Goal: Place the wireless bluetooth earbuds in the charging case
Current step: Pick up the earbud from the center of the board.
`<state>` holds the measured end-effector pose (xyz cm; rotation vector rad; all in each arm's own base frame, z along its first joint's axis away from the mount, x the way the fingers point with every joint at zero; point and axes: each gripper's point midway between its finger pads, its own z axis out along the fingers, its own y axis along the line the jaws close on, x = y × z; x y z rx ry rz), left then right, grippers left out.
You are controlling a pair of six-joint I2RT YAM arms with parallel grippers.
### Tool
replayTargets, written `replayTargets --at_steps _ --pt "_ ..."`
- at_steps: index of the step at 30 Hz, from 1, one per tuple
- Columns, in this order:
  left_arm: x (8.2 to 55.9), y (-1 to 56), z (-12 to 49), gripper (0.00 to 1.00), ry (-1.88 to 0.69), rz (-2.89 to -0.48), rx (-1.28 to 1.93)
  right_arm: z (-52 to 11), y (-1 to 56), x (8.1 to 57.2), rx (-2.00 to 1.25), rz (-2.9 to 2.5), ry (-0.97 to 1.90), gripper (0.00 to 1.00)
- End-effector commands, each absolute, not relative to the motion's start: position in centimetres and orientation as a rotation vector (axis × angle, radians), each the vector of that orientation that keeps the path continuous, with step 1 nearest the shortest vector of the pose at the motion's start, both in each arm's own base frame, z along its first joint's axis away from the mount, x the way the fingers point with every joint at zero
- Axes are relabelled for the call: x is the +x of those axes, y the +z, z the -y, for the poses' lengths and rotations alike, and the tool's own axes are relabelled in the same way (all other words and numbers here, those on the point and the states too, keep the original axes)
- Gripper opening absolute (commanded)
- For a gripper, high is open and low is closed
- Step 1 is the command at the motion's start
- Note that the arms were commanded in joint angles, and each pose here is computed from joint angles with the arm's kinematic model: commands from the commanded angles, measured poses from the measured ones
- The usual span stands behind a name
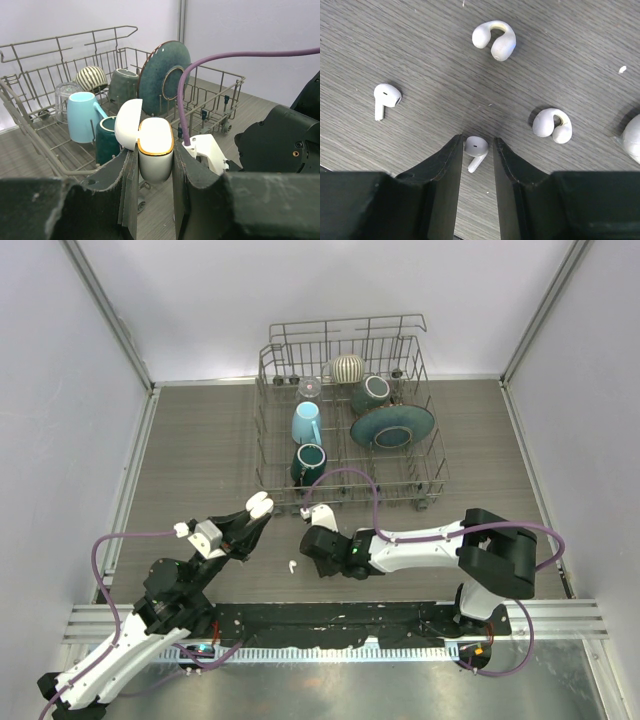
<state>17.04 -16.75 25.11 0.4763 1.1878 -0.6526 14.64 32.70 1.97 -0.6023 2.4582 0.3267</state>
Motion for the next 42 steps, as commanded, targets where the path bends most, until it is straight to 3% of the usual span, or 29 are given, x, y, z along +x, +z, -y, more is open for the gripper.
replayTargets --at_steps 1,42 --pt "16.3 27.5 16.1 0.00 -0.679 -1.100 0.437 -32.5 3.3 14.7 -0.571 -2.436 0.317 0.36" --pt "16.2 27.8 16.1 0.00 -0.686 -1.090 0.438 -33.1 2.4 15.3 -0.586 -2.434 0.301 0.40"
